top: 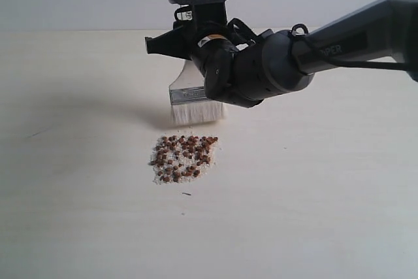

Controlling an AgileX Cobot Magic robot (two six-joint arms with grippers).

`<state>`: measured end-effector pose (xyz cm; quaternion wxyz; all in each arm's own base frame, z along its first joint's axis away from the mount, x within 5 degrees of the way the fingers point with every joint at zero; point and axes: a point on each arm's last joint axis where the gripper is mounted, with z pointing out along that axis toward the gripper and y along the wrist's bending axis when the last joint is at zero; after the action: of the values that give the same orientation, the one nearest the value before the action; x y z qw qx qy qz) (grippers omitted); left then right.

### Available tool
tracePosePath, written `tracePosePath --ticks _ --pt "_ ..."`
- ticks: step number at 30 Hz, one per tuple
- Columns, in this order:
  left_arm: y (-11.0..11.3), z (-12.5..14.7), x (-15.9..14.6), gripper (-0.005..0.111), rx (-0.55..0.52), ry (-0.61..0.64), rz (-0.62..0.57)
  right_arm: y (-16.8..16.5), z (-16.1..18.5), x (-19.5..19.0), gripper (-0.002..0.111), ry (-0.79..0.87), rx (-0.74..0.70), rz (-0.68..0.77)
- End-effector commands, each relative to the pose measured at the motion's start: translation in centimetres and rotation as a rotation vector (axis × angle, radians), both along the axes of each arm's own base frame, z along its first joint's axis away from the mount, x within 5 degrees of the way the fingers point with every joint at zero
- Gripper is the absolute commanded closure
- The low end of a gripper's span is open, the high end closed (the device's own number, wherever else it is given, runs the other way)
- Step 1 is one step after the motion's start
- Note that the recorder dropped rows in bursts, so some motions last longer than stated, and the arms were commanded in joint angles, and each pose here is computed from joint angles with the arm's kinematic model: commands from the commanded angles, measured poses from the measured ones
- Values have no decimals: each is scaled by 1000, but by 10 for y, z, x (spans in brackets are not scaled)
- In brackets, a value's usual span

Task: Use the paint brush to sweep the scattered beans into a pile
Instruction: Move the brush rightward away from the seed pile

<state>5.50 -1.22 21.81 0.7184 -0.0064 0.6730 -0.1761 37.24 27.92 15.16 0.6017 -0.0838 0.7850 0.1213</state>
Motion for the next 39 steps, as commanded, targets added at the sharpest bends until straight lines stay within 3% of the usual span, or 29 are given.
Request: tracePosePath --ticks 1,10,30,36,39 --pt "0 -1 0 107 0 3 -2 -8 21 2 108 -49 22 -67" --pt "0 -1 0 107 0 3 -2 -39 40 -13 108 -13 15 -252" --pt "0 -1 0 107 0 3 -2 -64 9 -24 108 152 183 -530" --pt "0 -1 0 107 0 3 -2 -67 8 -24 108 71 150 -579" --pt "0 -1 0 107 0 3 -2 -79 47 -27 108 -52 -77 -581"
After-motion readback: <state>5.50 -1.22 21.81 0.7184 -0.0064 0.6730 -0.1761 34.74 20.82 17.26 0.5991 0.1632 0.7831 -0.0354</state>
